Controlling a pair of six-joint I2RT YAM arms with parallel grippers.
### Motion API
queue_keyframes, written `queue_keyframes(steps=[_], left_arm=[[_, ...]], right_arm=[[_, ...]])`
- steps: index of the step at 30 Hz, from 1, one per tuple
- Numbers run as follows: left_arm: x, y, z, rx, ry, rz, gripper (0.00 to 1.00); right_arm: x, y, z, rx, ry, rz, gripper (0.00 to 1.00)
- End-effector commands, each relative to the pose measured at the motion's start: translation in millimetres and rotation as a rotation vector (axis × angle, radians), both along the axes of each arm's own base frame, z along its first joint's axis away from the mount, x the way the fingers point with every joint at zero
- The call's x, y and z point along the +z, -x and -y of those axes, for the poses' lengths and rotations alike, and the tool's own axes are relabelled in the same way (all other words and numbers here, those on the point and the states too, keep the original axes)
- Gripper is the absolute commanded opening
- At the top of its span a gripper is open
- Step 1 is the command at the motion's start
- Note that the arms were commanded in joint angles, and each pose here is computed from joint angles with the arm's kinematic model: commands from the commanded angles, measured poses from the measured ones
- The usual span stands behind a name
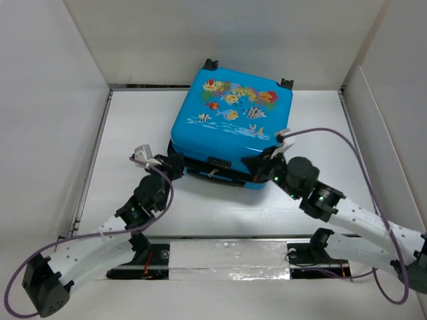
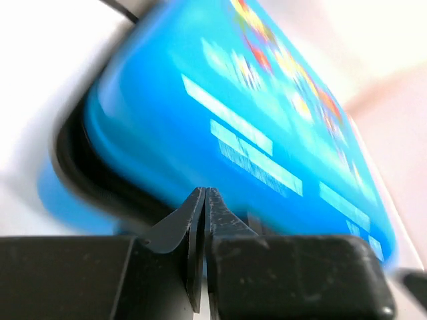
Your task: Pack the luggage
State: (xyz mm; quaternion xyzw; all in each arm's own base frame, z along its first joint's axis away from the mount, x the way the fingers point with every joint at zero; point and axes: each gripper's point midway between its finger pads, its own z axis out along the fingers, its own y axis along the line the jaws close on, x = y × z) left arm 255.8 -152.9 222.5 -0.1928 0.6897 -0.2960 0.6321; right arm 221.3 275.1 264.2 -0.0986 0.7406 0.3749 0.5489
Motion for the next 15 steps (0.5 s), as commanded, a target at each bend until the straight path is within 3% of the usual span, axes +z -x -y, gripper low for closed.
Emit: queue_keyframes(steps=[1, 2, 5, 7, 8, 9, 10, 15], left_arm=[[53, -38, -10, 0.1, 0.116, 0.079, 0.01], [63, -50, -16, 0.125, 0.187, 0.093, 0.02], [71, -97, -53, 0.212, 0.231, 0.084, 0.1], [59, -124, -97, 0.33, 0.266, 0.044, 0.18], [51, -131, -110, 0.356, 0.281, 0.026, 0.25], [46, -139, -114, 0.325, 0.308, 0.013, 0.42], [25, -151, -134, 0.36, 0.34, -0.029, 0.45], [-10, -184, -117, 0.282, 0.286, -0.156, 0.47]], right_arm=[[39, -47, 70, -0.296, -0.005, 0.075, 0.0], [49, -60, 93, -0.396, -0.016, 0.088, 0.0], [52, -98, 163, -0.653, -0.004, 0.09, 0.0], [40, -122, 210, -0.799, 0.018, 0.061, 0.0], [32, -130, 217, -0.799, 0.02, 0.043, 0.0], [24, -138, 227, -0.812, 0.022, 0.02, 0.0], [5, -152, 233, -0.819, 0.038, -0.028, 0.0], [-44, -182, 237, -0.769, 0.057, -0.135, 0.0]])
